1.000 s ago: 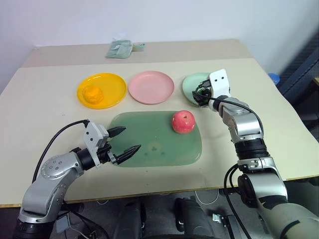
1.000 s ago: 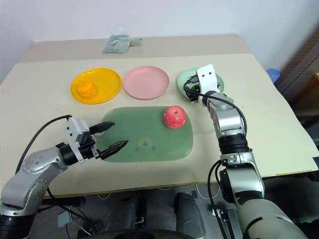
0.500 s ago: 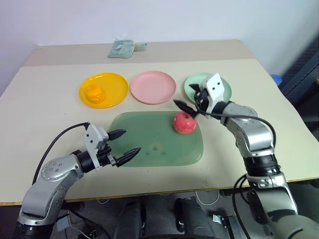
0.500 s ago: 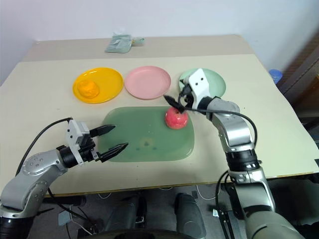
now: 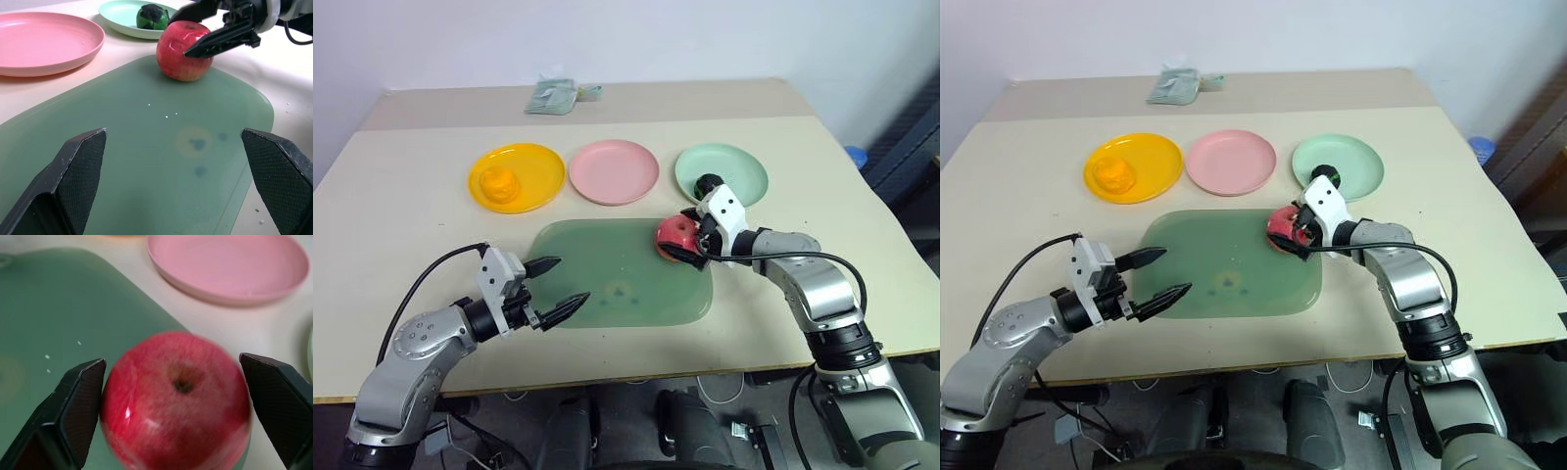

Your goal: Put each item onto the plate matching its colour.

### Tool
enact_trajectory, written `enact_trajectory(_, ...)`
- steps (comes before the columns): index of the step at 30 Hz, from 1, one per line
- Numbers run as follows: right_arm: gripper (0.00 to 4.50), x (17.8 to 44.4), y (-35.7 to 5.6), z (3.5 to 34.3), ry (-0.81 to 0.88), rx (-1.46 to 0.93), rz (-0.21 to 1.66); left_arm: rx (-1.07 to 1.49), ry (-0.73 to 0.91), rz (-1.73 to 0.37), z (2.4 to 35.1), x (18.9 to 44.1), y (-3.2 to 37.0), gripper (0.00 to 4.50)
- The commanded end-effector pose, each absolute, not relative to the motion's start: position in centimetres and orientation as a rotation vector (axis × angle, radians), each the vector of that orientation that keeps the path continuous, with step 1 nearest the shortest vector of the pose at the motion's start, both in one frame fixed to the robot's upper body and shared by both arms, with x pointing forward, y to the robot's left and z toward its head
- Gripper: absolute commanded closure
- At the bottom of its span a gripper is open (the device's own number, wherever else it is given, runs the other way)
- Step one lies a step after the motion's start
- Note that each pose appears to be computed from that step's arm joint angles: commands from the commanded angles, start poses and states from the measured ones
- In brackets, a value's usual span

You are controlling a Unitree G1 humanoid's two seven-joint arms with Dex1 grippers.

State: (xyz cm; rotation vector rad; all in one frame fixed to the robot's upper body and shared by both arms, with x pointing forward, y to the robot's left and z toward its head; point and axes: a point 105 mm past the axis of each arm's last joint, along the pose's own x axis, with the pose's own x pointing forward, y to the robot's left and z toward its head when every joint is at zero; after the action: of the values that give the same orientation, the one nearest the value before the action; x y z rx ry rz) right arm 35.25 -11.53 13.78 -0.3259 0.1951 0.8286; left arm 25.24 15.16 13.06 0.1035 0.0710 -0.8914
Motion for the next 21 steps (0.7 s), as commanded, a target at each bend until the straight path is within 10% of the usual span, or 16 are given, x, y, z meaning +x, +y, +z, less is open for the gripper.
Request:
enact_trajectory(1,1.12,35.0,-11.2,14.7,0.165,-0.343,0.846,0.121,0.037,-0.912,13.9,25.2,14.6,0.00)
enact_trajectory(10,1.19,35.9,-7.7,18.7,0.001,-0.288,0.876,0.125,0.041,-0.899,13.8,25.3,14.9,0.00)
enact_trajectory(21,1.19,44.4,-0.6,20.7,-0.040,-0.155,0.655,0.131,0.030,-0.844,13.5,25.4,15.7,0.00)
